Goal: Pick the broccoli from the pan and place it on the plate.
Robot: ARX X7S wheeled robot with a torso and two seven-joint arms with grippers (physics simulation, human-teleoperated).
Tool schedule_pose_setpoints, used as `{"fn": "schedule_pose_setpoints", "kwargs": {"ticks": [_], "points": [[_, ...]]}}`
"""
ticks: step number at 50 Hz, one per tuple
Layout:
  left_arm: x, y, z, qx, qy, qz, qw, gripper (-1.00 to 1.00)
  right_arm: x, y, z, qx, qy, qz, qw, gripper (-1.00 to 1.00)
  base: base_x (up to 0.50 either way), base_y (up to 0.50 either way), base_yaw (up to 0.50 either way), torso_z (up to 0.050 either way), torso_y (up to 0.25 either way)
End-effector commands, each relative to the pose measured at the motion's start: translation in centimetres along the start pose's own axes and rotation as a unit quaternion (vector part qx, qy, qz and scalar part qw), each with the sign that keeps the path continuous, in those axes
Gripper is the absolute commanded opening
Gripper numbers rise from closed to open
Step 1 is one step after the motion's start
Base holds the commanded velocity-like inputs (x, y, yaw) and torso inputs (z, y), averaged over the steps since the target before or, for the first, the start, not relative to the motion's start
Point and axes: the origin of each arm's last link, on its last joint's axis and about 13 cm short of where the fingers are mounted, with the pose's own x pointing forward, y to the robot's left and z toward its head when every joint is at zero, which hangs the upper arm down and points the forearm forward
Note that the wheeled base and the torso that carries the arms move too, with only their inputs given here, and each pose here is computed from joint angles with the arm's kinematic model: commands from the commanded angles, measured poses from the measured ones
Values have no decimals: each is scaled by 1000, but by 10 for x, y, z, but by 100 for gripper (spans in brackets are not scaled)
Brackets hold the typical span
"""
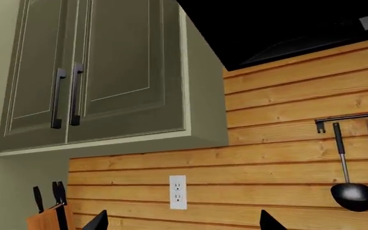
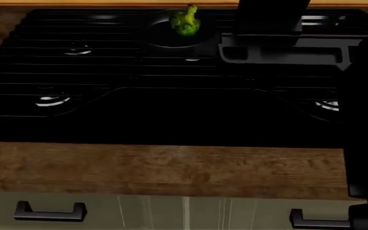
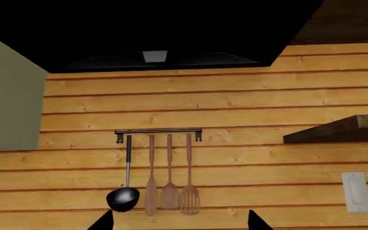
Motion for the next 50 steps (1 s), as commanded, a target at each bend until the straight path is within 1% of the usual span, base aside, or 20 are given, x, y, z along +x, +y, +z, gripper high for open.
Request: {"fn": "schedule_pose_setpoints", "kwargs": {"ticks": [1,8,44,45,50], "points": [[-4,3,-2,1,0,5,1000,100,-2,0,1,2,0,4,1000,100,0,500,0,0,0],[-4,3,-2,1,0,5,1000,100,0,-6,-4,2,0,3,1000,100,0,500,0,0,0],[-3,1,-6,3,1,6,1000,100,1,-6,-9,1,6,4,1000,100,0,500,0,0,0],[-3,1,-6,3,1,6,1000,100,1,-6,-8,7,8,3,1000,100,0,0,0,0,0],[-2,1,-6,2,0,5,1000,100,-1,-4,-4,9,5,-3,1000,100,0,0,0,0,0]]}}
